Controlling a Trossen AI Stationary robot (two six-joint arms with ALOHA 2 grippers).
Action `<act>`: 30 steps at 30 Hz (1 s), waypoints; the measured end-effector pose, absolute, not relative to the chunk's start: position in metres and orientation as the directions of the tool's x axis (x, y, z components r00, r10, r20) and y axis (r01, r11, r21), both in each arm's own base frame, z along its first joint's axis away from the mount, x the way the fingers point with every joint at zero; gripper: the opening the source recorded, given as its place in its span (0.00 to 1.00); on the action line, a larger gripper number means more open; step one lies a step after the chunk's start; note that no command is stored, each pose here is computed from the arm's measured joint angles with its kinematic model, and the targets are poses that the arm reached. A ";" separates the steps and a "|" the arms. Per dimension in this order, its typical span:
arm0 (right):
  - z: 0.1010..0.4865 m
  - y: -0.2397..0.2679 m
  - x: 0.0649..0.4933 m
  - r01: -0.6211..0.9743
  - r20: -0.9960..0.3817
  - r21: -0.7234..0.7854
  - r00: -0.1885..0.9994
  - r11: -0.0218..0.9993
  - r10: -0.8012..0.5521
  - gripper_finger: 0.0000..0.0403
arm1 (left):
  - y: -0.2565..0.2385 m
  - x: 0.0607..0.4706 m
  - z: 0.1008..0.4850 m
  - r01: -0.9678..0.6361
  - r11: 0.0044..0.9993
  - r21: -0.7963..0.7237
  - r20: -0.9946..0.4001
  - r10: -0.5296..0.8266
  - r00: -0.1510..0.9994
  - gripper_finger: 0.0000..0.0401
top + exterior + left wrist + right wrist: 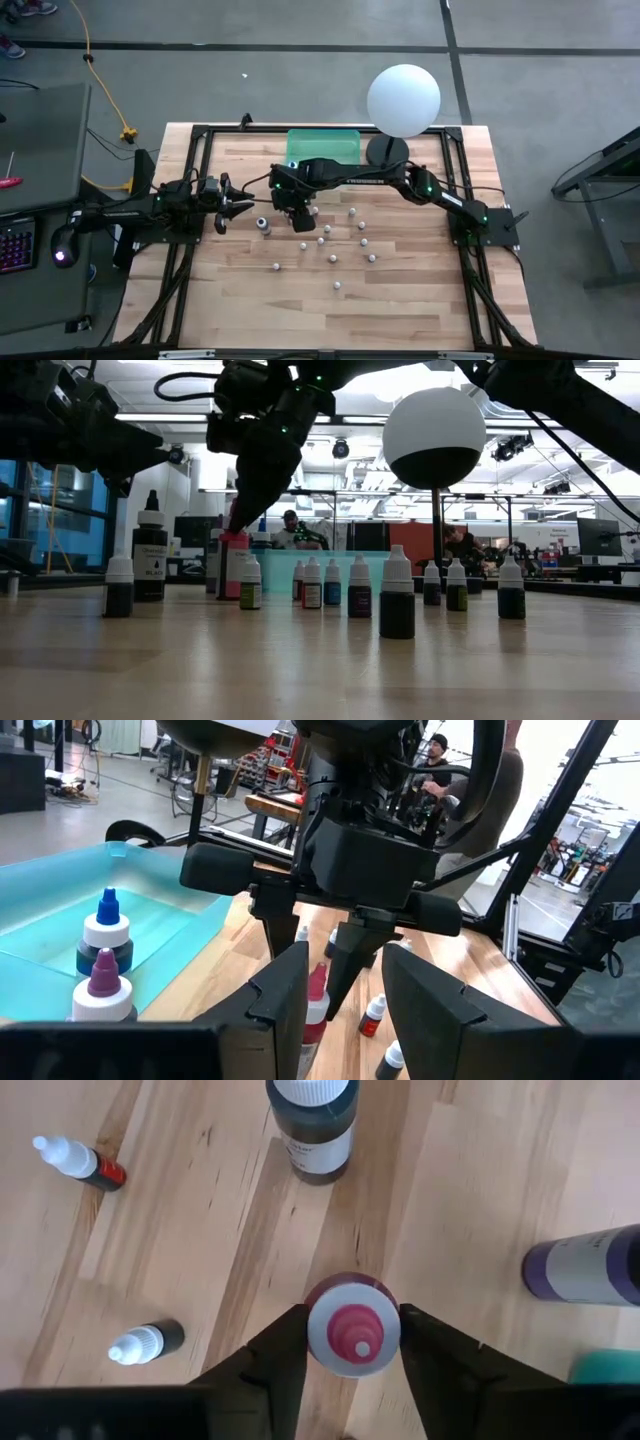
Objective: Pick & Place food coloring
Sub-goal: Put the large red food coloring bottle into the green bin
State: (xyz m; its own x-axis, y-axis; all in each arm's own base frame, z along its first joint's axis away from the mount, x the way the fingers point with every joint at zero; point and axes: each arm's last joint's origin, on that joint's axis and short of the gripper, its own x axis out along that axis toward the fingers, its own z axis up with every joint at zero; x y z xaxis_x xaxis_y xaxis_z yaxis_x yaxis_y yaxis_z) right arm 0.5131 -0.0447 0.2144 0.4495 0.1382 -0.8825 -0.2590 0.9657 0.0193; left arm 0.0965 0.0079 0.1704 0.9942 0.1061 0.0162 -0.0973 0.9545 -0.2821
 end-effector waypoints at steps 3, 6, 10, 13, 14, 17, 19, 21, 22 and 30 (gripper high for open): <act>0.215 -0.045 0.513 -0.256 -0.882 0.021 0.450 0.966 0.138 0.31 | 0.008 0.096 0.170 -0.097 0.954 -0.282 0.016 0.106 0.994 0.32; 0.215 -0.045 0.513 -0.237 -0.882 0.031 0.451 0.971 0.138 0.28 | 0.008 0.096 0.170 -0.097 0.954 -0.282 0.016 0.106 0.994 0.32; 0.215 -0.045 0.513 -0.219 -0.882 0.040 0.451 0.975 0.138 0.28 | 0.008 0.096 0.170 -0.097 0.955 -0.282 0.016 0.106 0.994 0.32; 0.217 -0.045 0.512 -0.210 -0.883 0.045 0.449 0.977 0.138 0.29 | 0.008 0.096 0.171 -0.097 0.954 -0.282 0.017 0.106 0.994 0.32; 0.218 -0.045 0.511 -0.206 -0.885 0.048 0.446 0.977 0.138 0.29 | 0.008 0.096 0.170 -0.097 0.954 -0.282 0.016 0.106 0.994 0.32; 0.227 -0.045 0.509 -0.199 -0.878 0.032 0.462 0.980 0.123 0.28 | 0.008 0.096 0.170 -0.097 0.954 -0.282 0.016 0.106 0.994 0.32; 0.237 -0.045 0.506 -0.186 -0.871 0.027 0.478 0.982 0.115 0.28 | 0.008 0.096 0.170 -0.097 0.954 -0.282 0.016 0.106 0.994 0.32; 0.247 -0.045 0.503 -0.167 -0.863 0.032 0.493 0.985 0.111 0.28 | 0.008 0.096 0.170 -0.097 0.954 -0.282 0.016 0.106 0.994 0.32; 0.251 -0.046 0.501 -0.158 -0.860 0.035 0.498 0.987 0.110 0.28 | 0.008 0.096 0.170 -0.097 0.954 -0.282 0.016 0.106 0.994 0.32; 0.295 -0.051 0.484 -0.054 -0.823 0.023 0.566 0.998 0.050 0.28 | 0.008 0.096 0.170 -0.097 0.954 -0.282 0.016 0.106 0.994 0.32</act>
